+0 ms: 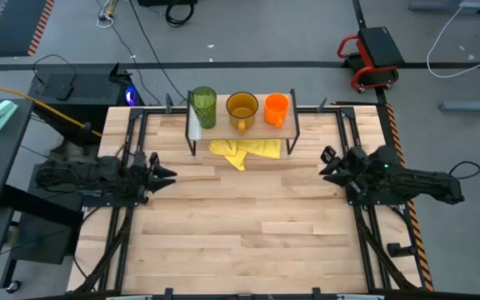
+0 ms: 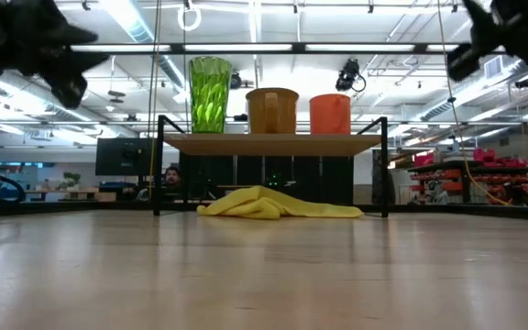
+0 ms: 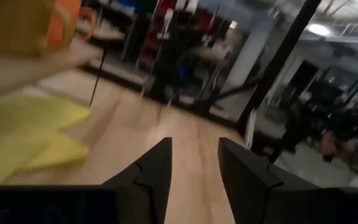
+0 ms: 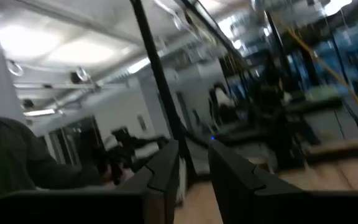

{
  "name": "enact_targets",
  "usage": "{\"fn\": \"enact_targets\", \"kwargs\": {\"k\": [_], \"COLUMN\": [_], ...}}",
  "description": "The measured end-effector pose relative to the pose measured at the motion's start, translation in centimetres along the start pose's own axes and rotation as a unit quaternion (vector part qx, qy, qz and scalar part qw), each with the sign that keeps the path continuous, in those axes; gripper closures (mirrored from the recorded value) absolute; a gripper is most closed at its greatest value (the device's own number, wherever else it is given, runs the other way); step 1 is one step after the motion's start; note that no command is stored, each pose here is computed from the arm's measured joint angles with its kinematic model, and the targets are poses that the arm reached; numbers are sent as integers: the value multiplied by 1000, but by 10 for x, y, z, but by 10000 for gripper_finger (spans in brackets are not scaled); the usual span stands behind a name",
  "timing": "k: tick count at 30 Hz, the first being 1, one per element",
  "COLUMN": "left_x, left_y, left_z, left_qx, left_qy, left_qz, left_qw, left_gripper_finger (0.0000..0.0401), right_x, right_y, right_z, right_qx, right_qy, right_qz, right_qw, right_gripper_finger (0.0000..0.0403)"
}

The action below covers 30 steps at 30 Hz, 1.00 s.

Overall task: Stack small to large cups/mugs on shelf
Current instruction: Return to Home Position

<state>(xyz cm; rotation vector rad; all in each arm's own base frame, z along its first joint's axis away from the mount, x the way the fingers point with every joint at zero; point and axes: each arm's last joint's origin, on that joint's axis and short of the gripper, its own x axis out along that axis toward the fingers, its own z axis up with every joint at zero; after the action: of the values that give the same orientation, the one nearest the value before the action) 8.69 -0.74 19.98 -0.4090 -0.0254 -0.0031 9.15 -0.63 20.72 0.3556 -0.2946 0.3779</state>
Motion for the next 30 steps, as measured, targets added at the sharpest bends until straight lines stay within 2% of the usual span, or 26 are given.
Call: {"fn": "enact_targets", "kwargs": {"k": [4, 8, 10, 15, 23, 30], "left_x": [-1, -1, -1, -1, -1, -1], "left_y": [4, 6, 6, 6, 6, 6], "left_z": [-10, -14, -14, -13, -13, -13], "left_qx": [1, -26, -16, 24, 22, 22], "left_qy": [52, 71, 69, 69, 69, 69], "left_qz": [23, 34, 32, 29, 29, 29], "left_qw": [998, 997, 997, 997, 997, 997], "left_gripper_finger": [266, 267, 264, 258, 264, 260], "right_x": [-1, -2, -2, -3, -3, -3], "right_y": [-6, -9, -10, -10, -10, -10], "right_z": [-12, -19, -20, -21, -21, -21], "right_qx": [26, 46, 51, 61, 108, 109], "right_qy": [55, 85, 93, 96, 94, 94], "right_qz": [-30, -47, -51, -54, -58, -58], "right_qw": [998, 994, 993, 992, 988, 988], "right_gripper_finger": [309, 309, 309, 309, 309, 309]}}
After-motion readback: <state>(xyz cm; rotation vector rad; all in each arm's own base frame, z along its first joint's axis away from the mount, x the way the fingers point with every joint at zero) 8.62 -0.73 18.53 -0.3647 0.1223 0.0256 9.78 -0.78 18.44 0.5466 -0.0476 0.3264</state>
